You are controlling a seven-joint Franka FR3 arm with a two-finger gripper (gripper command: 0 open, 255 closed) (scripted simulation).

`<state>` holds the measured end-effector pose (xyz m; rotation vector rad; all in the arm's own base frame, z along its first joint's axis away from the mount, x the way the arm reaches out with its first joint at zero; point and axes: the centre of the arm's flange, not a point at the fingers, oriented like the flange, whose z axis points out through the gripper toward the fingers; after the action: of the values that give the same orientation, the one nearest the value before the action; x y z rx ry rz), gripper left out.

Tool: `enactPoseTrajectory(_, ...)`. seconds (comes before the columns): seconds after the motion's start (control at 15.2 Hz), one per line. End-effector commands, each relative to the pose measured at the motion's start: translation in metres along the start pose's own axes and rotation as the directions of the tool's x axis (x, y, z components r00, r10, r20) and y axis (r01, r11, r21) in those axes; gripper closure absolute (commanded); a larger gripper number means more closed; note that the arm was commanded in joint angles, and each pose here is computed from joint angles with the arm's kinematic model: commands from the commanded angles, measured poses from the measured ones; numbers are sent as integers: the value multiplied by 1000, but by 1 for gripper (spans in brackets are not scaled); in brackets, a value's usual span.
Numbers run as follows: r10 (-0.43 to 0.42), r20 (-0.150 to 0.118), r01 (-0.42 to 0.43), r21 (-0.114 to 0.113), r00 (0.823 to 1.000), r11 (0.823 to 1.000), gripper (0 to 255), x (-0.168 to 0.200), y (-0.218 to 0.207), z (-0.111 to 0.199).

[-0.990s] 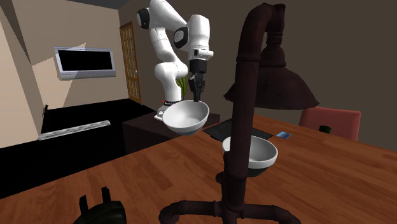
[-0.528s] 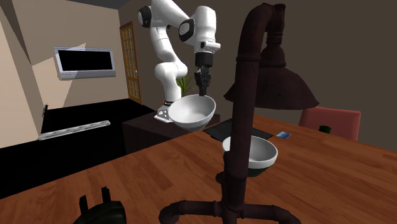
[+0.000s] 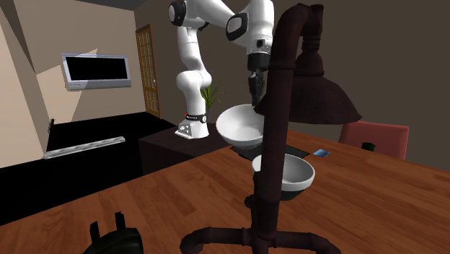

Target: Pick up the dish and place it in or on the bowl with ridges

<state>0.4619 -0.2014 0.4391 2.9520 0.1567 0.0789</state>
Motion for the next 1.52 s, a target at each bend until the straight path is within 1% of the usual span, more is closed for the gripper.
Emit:
enactPoseTrajectory(0.0,0,-1,0,1,1000,1000,255,27,-1,-8)
enactPoseTrajectory(0.4,0,-1,0,1,1000,1000,255,105,-3,-22)
enactPoseTrajectory(0.46,0,-1,0,1,1000,1000,255,130,-4,-26)
enactPoseTrajectory(1.45,0,-1,0,1,1000,1000,255,126,-18,52)
